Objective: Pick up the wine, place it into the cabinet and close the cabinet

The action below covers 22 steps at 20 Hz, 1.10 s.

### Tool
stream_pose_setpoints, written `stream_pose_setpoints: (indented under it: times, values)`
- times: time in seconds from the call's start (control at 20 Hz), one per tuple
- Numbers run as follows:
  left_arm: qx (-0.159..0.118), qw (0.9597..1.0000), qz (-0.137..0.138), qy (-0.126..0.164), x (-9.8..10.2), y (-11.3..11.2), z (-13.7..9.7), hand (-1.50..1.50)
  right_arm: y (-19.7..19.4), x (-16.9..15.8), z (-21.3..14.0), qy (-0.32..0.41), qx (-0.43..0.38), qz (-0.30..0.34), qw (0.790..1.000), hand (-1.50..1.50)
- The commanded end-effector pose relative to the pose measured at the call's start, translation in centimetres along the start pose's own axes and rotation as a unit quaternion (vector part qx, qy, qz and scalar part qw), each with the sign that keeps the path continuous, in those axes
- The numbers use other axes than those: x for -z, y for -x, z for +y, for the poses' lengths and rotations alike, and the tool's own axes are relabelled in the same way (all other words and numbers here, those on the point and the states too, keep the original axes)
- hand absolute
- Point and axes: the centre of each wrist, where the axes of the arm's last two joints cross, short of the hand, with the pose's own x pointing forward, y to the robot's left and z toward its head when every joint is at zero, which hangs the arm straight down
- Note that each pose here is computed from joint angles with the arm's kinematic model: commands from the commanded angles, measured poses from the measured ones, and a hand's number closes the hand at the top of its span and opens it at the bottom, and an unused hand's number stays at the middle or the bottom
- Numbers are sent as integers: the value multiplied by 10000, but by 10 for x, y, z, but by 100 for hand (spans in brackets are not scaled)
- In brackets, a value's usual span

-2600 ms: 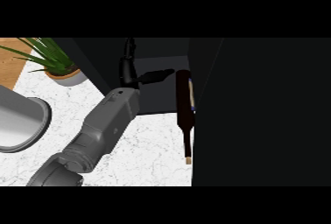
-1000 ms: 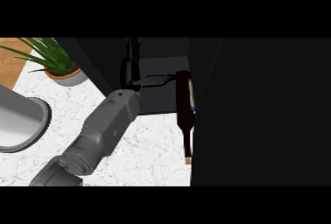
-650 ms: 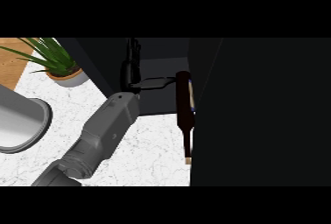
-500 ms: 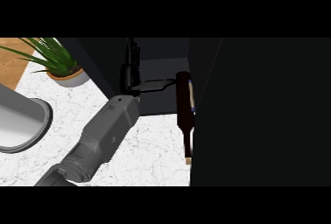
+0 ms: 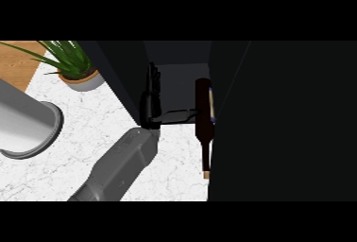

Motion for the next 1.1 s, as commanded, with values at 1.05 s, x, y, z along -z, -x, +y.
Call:
stream_pose_setpoints:
  times: [1.05]
  values:
    - [-453,9986,-249,-141,-159,-103,-22,-150,-10,-14,-1,89,-35,-50,9999,-150]
